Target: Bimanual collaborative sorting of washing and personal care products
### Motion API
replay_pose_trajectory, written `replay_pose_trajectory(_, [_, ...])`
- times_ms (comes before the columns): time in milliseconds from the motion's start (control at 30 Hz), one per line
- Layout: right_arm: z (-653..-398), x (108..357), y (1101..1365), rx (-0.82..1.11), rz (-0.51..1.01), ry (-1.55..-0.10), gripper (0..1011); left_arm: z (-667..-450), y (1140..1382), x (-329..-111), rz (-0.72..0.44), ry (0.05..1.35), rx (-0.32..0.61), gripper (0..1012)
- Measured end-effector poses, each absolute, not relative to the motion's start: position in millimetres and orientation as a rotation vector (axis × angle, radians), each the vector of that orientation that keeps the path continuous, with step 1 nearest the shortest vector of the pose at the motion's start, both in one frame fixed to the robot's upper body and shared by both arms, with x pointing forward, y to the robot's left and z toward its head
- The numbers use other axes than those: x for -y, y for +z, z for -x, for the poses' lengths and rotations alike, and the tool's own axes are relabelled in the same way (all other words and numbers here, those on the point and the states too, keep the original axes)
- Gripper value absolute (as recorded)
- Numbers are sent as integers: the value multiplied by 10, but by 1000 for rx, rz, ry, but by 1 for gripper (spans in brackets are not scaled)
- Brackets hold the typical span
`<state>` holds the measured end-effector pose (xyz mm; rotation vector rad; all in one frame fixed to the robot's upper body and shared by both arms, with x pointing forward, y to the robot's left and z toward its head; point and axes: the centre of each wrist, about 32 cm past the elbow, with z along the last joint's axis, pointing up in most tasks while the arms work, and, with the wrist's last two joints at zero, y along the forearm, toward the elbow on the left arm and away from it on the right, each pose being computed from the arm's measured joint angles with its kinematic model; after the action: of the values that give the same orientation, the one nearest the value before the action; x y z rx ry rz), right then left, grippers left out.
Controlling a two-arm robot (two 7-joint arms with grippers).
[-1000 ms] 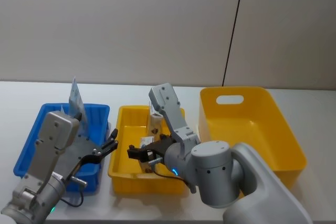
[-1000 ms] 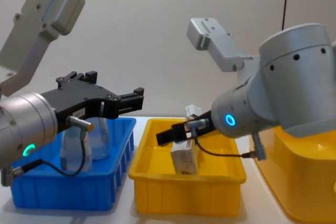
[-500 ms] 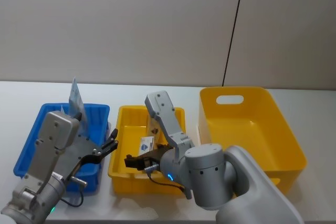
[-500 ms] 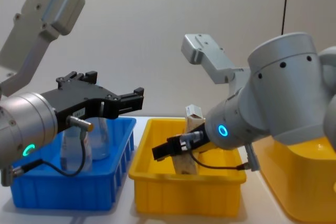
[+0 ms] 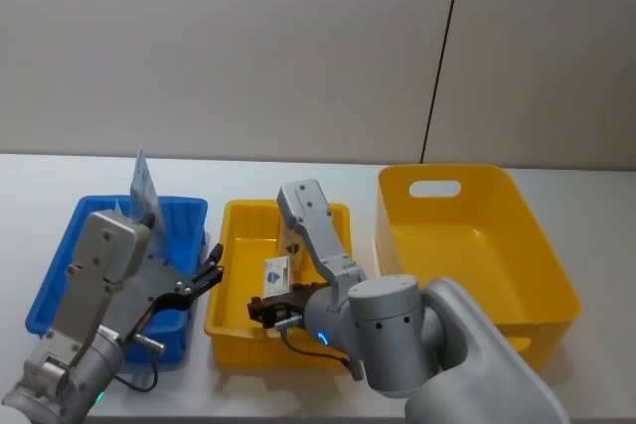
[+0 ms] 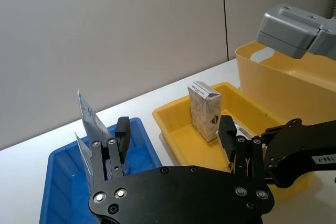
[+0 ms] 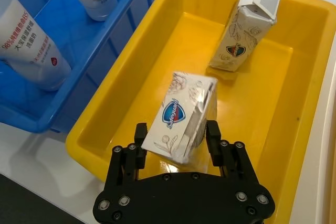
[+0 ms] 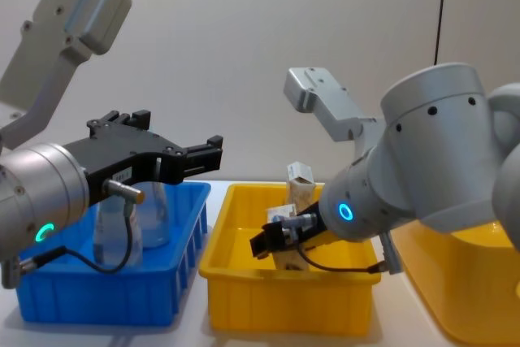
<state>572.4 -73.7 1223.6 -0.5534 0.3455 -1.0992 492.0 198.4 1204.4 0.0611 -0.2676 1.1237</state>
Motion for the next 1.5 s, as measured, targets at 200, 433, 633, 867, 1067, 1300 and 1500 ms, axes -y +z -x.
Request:
replay_pose_trajectory(200, [-5739, 751, 12216, -351, 556, -1103, 539, -4920, 12044, -1984, -61, 1124, 268, 1001])
replay_pose_trajectory(433, [-5742, 764, 12198, -348, 553, -1105, 342, -4920, 12044, -1984, -61, 1124, 268, 1001])
replay_pose_trajectory(633, [-5720, 780, 12195, -325, 543, -1112, 282, -4920, 12044, -1984, -61, 1124, 268, 1001])
replay_pose_trajectory(867, [-5664, 794, 12214, -264, 528, -1138, 257, -4920, 12044, -1984, -61, 1124, 268, 1002])
replay_pose_trajectory(1067, [-5591, 811, 12270, -192, 504, -1169, 249, -4920, 12044, -1984, -61, 1124, 268, 1001])
replay_pose_trajectory(1300, [-5460, 872, 12402, -94, 454, -1212, 241, -4920, 12044, -1984, -61, 1124, 268, 1001])
replay_pose_trajectory(1500, [-5319, 980, 12552, -33, 403, -1255, 239, -4920, 12044, -1984, -61, 1124, 268, 1002])
